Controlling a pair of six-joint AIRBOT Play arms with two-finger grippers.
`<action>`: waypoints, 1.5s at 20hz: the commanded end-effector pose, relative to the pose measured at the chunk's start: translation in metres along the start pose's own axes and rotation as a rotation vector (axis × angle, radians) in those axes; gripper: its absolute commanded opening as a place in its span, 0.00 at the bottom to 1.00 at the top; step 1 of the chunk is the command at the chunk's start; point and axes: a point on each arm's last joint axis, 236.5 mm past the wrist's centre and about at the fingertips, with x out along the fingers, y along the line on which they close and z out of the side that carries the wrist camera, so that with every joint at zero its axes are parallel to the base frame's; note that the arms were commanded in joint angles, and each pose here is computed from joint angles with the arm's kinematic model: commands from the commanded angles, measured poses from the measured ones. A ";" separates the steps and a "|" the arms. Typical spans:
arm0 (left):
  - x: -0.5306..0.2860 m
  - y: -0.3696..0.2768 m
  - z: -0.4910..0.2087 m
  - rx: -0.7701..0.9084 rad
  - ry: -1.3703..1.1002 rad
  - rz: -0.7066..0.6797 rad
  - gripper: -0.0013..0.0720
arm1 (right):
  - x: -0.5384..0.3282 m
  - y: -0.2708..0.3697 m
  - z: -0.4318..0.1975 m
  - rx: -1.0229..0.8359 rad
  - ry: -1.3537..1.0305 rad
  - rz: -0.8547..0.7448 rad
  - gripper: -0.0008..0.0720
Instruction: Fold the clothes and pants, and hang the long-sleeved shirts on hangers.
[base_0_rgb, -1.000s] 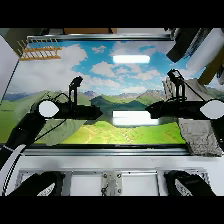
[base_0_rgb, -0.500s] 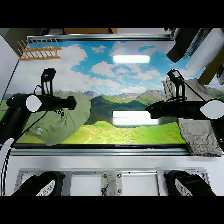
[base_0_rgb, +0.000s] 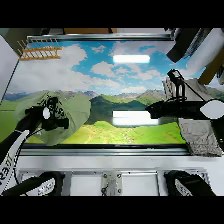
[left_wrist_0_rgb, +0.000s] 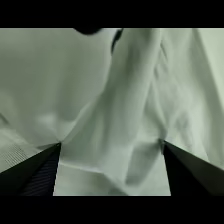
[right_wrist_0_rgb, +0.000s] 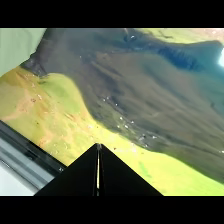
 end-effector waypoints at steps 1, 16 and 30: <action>0.014 -0.012 -0.010 0.023 0.043 0.012 0.44 | 0.000 0.000 0.000 0.000 0.001 0.001 0.05; -0.234 -0.366 0.090 0.463 -0.626 -0.557 0.03 | -0.028 -0.028 0.052 0.110 -0.208 -0.068 0.04; -0.111 -0.034 0.169 -0.203 -0.257 -0.220 0.95 | -0.060 -0.084 0.033 0.271 -0.178 -0.154 0.04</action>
